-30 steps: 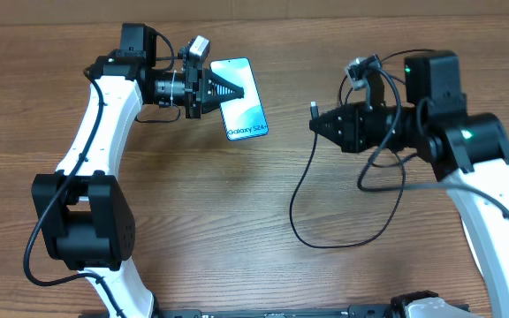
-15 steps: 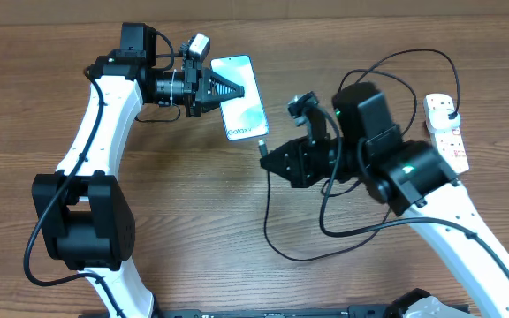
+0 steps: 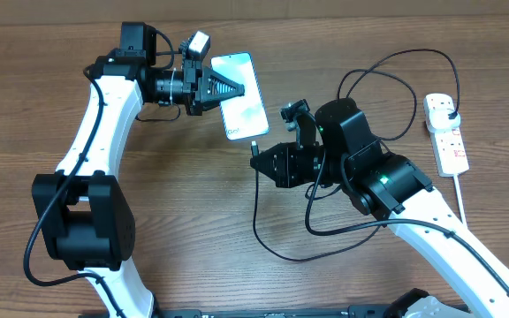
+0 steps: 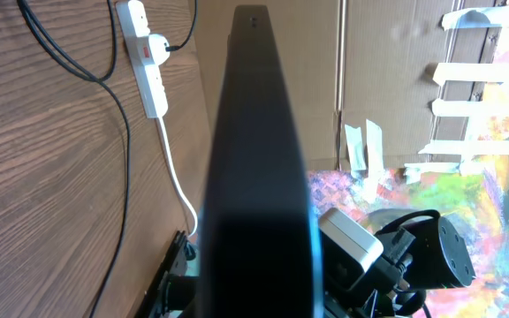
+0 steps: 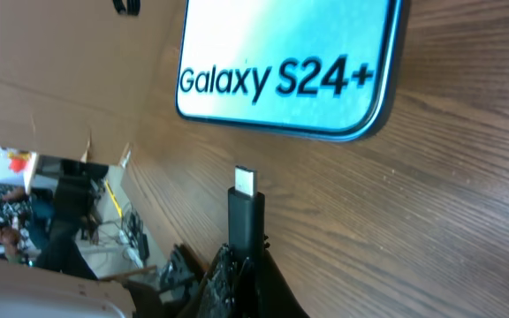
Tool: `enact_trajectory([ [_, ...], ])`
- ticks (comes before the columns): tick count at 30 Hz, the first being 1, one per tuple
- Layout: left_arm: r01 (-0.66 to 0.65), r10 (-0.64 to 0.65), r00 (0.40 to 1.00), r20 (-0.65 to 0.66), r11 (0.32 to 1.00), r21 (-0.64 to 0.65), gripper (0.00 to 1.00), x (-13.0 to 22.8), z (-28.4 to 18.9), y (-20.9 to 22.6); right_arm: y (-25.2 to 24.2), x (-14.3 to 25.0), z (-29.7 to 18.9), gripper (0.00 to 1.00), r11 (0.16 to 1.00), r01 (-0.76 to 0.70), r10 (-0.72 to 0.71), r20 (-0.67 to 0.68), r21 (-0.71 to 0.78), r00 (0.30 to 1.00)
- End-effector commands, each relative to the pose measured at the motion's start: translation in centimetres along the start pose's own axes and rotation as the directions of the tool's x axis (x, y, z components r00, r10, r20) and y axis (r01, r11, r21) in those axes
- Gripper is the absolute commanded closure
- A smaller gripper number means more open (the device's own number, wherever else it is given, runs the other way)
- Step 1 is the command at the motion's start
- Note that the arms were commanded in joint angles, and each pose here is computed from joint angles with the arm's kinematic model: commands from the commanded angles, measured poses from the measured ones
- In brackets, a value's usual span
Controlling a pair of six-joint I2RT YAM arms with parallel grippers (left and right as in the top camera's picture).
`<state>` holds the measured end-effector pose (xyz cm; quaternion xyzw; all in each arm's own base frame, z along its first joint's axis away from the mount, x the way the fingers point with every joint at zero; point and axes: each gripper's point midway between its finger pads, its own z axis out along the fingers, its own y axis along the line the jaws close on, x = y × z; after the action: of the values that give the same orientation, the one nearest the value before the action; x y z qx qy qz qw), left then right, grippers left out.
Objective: Plug charger to phone and switch on socket
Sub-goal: 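Push the USB-C plug up into the phone port with the right gripper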
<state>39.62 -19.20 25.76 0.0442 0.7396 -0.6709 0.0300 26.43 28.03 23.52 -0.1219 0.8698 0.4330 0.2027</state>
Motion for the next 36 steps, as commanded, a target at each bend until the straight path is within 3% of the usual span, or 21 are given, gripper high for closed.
enact_trajectory([
  [1, -0.065, 0.066, 0.998, -0.015, 0.996, 0.054, 0.96, 0.4, 0.1, -2.2, -0.1, -0.3, 0.1, 0.96, 1.0, -0.03, 0.029, 0.022, 0.007, 0.999],
  [8, -0.083, 0.084, 0.996, -0.013, 0.995, 0.055, 0.96, 0.2, 0.1, -2.3, -0.6, -0.6, 0.1, 0.96, 0.995, -0.093, 0.092, 0.046, 0.034, 0.995],
  [36, -0.038, 0.041, 0.998, -0.046, 0.997, 0.06, 0.96, 0.5, 1.4, -2.6, 0.1, -0.5, 0.4, 0.96, 0.997, -0.077, 0.076, 0.043, 0.022, 0.996],
])
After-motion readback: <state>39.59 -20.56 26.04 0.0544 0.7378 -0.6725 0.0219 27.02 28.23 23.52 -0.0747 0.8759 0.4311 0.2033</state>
